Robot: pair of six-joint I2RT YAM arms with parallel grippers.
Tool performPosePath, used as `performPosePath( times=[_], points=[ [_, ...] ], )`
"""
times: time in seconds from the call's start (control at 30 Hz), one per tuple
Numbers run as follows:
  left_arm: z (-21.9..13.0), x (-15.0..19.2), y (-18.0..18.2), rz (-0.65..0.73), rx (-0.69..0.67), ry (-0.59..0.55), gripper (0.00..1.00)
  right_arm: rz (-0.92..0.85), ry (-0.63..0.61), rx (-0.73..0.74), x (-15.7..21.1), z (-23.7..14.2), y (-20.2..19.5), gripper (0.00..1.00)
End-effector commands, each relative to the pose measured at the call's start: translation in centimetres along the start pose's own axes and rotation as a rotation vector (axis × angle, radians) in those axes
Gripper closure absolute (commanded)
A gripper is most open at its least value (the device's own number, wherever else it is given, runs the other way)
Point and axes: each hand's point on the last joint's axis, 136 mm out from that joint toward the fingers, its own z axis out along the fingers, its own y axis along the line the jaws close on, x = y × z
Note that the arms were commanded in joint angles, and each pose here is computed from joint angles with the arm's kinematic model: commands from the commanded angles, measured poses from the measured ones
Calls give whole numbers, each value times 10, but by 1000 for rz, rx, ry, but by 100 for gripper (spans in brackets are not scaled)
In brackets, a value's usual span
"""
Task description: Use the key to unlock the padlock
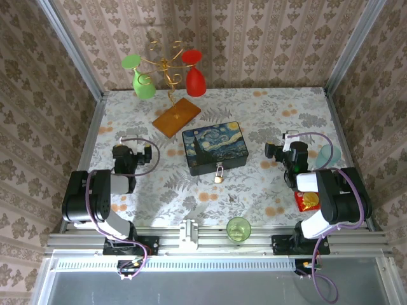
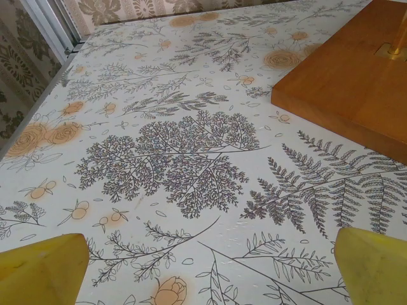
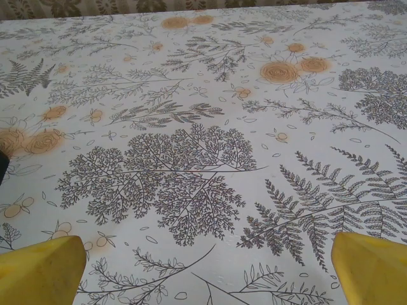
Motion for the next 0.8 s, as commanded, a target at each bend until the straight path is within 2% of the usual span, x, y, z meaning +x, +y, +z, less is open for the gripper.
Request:
performPosePath(
  times=[0.0, 0.77],
  points=[
    [2, -16, 2, 0, 5, -50, 0, -15, -52, -11, -17, -1, 2, 0],
    [2, -15, 1, -5, 13, -48, 0, -13, -50, -12, -17, -1, 1, 0]
  ],
)
